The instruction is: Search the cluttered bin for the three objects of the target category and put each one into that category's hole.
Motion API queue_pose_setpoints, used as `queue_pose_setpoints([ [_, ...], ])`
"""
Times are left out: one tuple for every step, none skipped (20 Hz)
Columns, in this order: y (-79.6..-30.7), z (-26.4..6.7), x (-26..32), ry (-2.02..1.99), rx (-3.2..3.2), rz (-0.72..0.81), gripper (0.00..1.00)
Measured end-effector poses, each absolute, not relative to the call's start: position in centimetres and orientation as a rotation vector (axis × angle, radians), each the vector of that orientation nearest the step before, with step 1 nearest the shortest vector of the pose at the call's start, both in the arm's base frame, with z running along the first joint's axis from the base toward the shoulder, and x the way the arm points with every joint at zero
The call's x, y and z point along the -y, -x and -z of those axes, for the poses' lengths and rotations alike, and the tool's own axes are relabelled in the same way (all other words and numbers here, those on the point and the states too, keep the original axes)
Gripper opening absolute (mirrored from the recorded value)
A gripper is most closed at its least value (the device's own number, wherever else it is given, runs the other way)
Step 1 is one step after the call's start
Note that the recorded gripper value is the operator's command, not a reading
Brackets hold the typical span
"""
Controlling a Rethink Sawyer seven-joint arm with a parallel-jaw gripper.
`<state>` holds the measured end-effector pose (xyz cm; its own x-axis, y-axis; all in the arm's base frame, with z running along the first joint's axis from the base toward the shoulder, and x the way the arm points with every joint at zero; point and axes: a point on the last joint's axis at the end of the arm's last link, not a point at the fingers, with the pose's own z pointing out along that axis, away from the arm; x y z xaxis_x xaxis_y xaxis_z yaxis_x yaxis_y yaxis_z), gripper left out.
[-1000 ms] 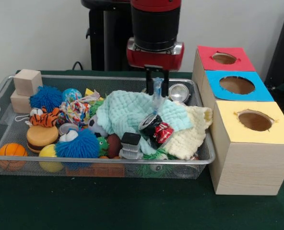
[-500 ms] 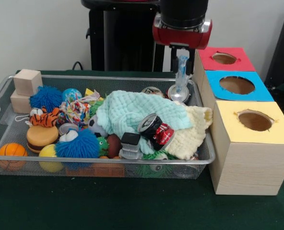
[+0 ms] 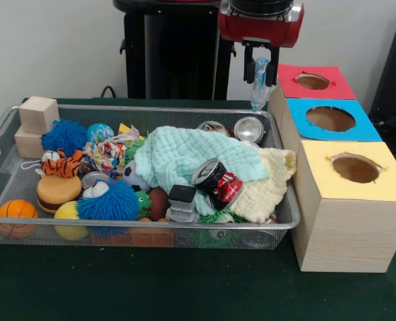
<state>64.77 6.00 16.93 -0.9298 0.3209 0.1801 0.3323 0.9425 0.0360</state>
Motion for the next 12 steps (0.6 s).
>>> queue_pose_setpoints([
  [-64.8, -16.9, -6.2, 0.494, 2.926, 0.097, 0.00],
  [-64.8, -16.9, -6.4, 0.492, 2.926, 0.095, 0.00],
  [-64.8, -16.6, -6.9, 0.489, 2.924, 0.093, 0.00],
  [-64.8, -16.3, -7.3, 0.488, 2.920, 0.090, 0.00],
  [-64.8, -16.1, -7.6, 0.486, 2.917, 0.088, 0.00],
  [-64.7, -15.7, -8.1, 0.483, 2.911, 0.085, 0.00],
  [-64.6, -15.3, -8.5, 0.481, 2.906, 0.082, 0.00],
  [-64.4, -15.0, -8.9, 0.478, 2.901, 0.078, 0.00],
  [-64.4, -14.7, -9.2, 0.477, 2.897, 0.076, 0.00],
  [-64.3, -14.6, -9.4, 0.477, 2.895, 0.076, 0.00],
  [-64.2, -13.9, -10.1, 0.481, 2.887, 0.075, 0.00],
  [-64.1, -13.6, -10.4, 0.486, 2.884, 0.075, 0.00],
])
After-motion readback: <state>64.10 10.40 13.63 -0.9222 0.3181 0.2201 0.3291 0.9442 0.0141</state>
